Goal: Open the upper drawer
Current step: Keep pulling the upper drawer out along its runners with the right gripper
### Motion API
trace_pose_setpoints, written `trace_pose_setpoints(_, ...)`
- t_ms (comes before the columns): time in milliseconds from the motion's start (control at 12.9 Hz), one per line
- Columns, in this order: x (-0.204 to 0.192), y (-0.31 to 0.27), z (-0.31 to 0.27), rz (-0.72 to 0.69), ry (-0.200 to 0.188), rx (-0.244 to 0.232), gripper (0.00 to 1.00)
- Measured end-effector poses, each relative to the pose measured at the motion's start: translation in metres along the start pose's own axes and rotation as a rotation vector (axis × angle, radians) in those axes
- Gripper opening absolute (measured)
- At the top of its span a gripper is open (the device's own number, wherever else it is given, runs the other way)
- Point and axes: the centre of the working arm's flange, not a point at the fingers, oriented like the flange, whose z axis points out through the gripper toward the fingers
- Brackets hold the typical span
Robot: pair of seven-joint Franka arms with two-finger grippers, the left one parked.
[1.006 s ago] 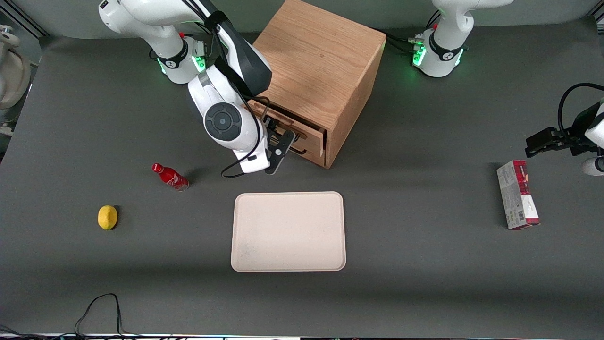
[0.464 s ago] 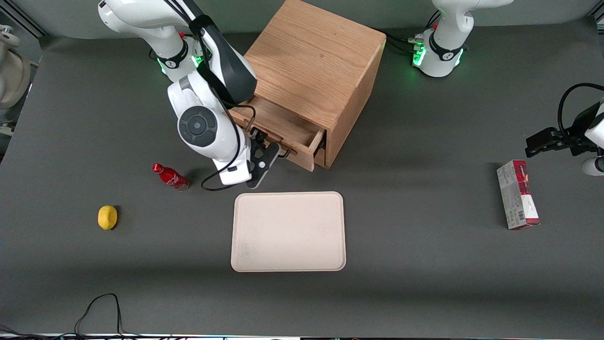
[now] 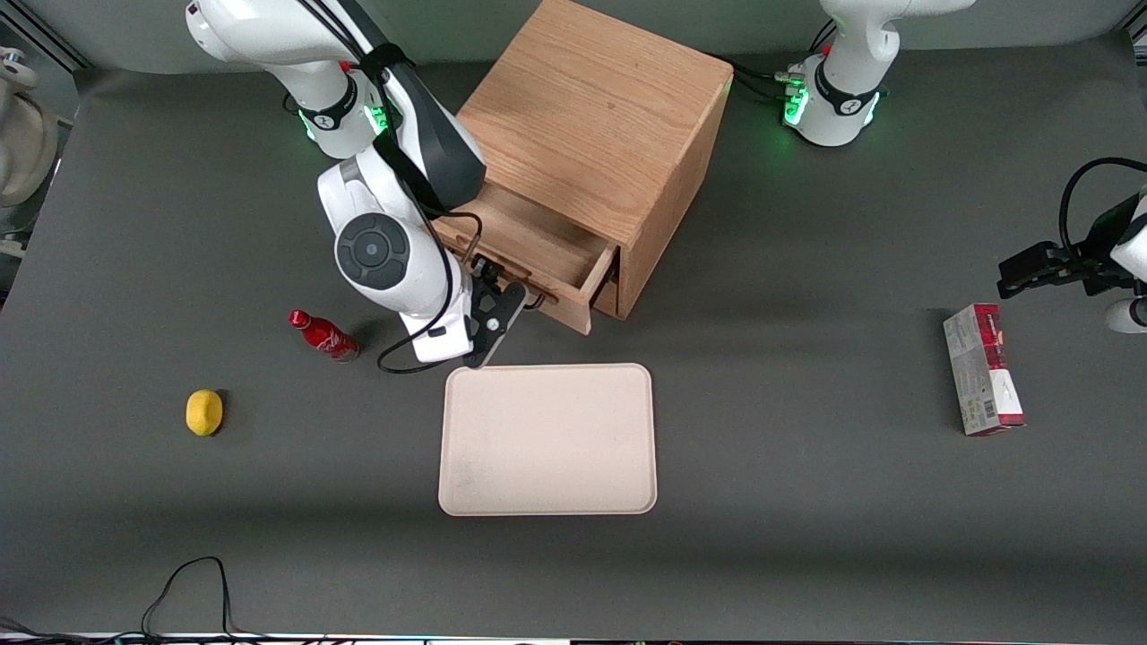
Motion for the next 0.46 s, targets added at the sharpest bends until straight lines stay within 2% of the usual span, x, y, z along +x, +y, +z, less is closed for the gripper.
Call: trace_pose_setpoints(464, -0.005, 0.057, -0.012, 0.025, 0.042, -0.023, 1.0)
